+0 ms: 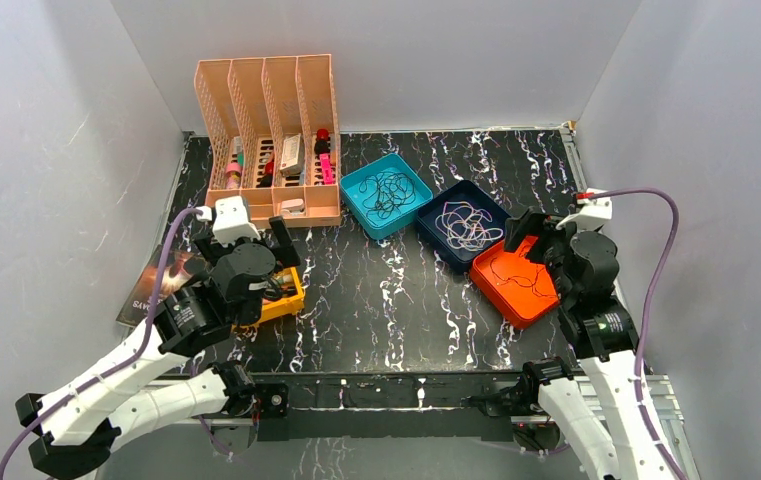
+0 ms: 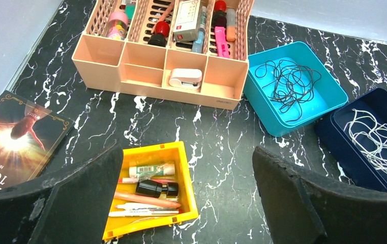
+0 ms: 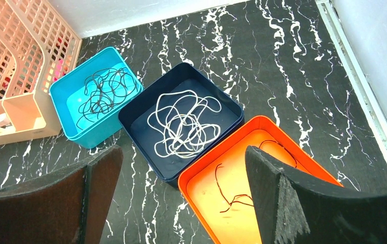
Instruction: Untangle the cables
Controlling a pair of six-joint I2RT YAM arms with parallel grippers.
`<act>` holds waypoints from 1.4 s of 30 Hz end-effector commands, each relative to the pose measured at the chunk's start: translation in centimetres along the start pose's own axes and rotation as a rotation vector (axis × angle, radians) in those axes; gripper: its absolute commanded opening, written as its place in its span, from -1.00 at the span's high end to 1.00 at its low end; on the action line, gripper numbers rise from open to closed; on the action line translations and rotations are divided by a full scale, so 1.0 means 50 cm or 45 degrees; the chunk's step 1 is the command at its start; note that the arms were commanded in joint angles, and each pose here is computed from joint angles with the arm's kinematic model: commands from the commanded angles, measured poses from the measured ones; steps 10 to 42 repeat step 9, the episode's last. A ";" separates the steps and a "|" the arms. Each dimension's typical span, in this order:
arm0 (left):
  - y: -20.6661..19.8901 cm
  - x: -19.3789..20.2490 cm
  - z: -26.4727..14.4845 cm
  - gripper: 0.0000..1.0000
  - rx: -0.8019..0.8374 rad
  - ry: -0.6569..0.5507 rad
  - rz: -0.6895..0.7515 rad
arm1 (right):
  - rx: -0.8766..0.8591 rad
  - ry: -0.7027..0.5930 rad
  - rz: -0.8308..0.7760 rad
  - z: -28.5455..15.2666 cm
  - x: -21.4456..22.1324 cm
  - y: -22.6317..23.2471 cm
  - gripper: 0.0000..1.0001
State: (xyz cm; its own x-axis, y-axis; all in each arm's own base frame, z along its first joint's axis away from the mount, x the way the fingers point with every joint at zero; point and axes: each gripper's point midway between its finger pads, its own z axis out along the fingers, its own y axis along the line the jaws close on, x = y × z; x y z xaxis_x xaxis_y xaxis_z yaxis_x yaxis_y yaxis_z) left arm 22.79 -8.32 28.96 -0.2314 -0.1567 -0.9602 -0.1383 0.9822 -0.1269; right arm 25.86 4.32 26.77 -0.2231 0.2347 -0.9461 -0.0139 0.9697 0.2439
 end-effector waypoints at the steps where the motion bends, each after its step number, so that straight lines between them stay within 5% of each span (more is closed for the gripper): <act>1: 0.017 -0.008 -0.001 -0.97 -0.045 -0.033 -0.013 | -0.008 -0.116 0.003 -0.004 -0.050 0.006 -0.97; 42: 0.022 -0.007 0.001 -0.97 -0.054 -0.048 -0.011 | 0.005 -0.112 -0.013 -0.002 -0.047 0.002 -0.97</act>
